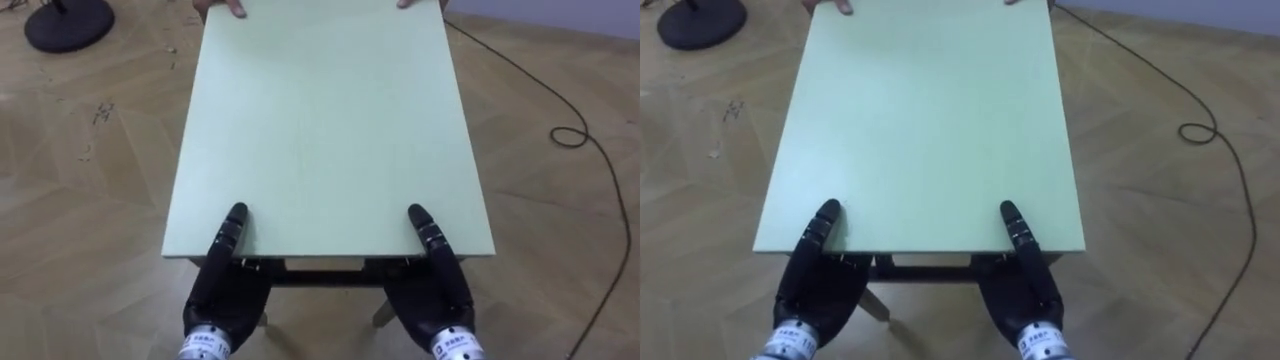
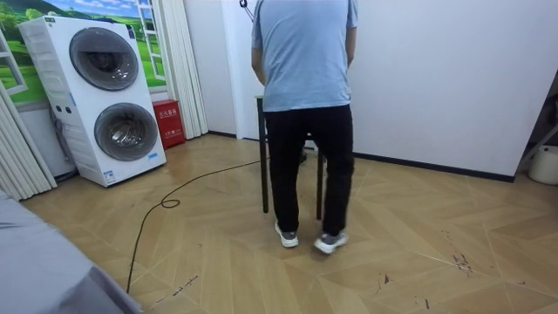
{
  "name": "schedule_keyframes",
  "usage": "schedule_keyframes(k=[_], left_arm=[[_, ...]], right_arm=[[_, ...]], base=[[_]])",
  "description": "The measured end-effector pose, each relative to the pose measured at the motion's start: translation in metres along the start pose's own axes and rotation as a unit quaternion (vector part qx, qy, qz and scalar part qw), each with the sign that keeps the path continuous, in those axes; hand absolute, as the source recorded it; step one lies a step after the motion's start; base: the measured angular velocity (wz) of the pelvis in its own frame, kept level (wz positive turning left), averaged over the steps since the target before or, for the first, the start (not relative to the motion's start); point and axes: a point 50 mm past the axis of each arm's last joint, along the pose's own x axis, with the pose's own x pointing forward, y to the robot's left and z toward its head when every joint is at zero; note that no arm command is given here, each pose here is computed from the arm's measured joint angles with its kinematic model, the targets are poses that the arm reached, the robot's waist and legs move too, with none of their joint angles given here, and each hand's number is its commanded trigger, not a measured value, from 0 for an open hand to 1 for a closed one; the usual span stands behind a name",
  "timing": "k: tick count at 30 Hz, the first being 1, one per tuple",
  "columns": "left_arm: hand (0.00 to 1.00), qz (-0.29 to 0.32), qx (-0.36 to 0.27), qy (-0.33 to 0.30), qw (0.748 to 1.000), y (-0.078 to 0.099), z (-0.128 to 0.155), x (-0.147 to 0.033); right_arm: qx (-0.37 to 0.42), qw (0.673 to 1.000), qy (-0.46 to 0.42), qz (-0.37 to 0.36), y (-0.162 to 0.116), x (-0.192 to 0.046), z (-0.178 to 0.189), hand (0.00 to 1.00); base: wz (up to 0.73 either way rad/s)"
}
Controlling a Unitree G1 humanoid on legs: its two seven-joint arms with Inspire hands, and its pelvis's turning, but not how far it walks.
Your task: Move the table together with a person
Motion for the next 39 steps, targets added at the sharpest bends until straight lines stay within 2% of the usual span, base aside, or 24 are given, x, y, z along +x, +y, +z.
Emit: schedule_keyframes(k=[6,14,28,39], left_arm=[[1.0,0.01,-0.014,0.001,1.0,0.006,-0.001,-0.006],[1.0,0.011,-0.02,0.015,1.0,0.005,-0.006,-0.004],[1.0,0.021,-0.016,0.011,1.0,0.006,-0.004,-0.005],[1.0,0.004,0.016,0.014,1.0,-0.005,-0.004,0.004]], right_arm=[[-0.013,1.0,0.01,-0.001,-0.001,0.0,-0.002,1.0],[-0.015,1.0,-0.003,-0.008,-0.004,-0.003,0.003,1.0],[-0.011,1.0,-0.001,-0.016,-0.006,-0.004,-0.002,1.0],[0.016,0.999,-0.025,-0.021,-0.007,-0.006,-0.004,1.0]], base=[[0.36],[0.97],[0.37],[1.07]])
